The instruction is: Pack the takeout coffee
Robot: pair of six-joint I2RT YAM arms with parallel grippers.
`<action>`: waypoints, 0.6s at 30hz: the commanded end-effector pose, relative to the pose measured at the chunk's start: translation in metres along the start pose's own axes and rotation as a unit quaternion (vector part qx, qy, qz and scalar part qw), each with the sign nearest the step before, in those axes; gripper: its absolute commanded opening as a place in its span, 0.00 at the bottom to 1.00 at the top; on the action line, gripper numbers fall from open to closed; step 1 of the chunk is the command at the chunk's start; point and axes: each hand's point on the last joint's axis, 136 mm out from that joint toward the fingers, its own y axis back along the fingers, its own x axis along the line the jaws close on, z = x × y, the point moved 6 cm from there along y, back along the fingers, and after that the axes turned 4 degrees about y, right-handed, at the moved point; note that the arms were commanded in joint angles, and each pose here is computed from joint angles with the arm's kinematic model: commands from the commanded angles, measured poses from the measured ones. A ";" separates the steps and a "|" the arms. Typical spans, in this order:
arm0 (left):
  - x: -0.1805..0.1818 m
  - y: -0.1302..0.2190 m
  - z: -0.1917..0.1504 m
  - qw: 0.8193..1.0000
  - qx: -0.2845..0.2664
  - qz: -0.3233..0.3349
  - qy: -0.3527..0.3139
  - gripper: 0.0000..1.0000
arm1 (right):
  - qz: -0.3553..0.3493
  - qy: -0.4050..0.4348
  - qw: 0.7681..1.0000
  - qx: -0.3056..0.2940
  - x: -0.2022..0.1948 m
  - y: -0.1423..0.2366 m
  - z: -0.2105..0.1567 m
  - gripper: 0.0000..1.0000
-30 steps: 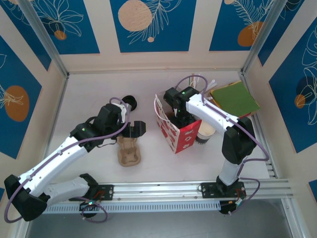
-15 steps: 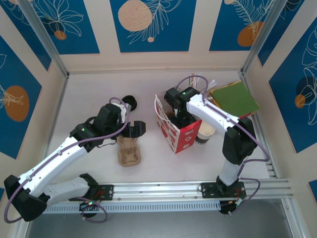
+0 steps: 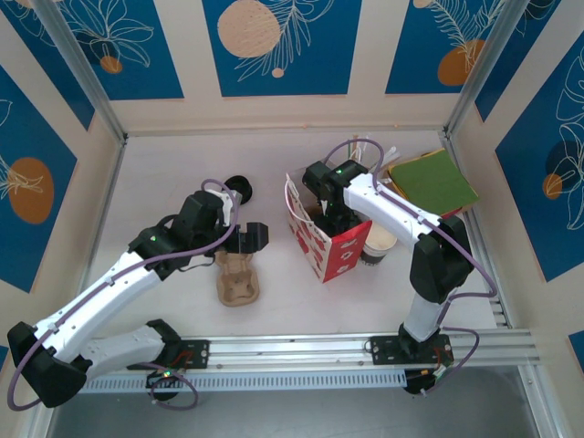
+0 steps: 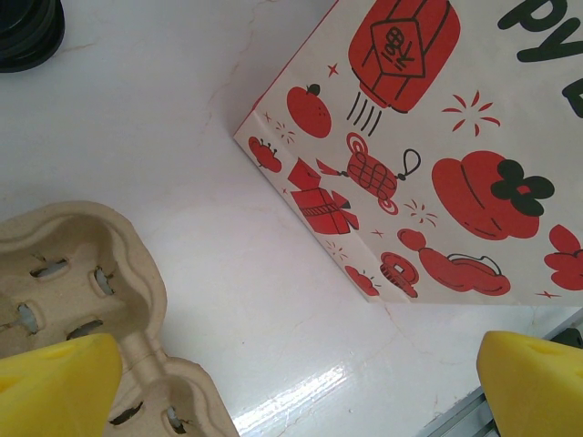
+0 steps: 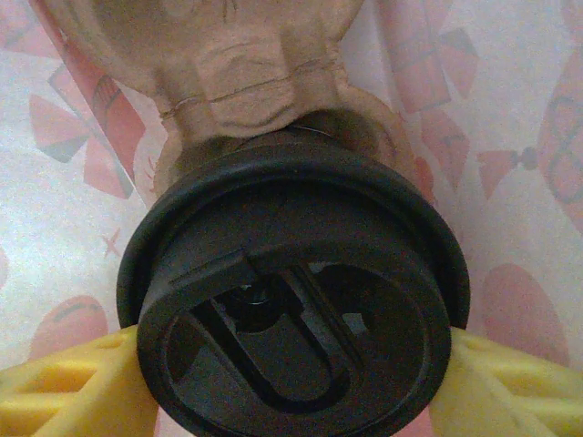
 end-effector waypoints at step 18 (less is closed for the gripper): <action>0.001 0.002 0.001 1.000 -0.001 0.001 0.000 1.00 | 0.001 -0.010 0.999 0.038 -0.002 -0.024 -0.005 0.68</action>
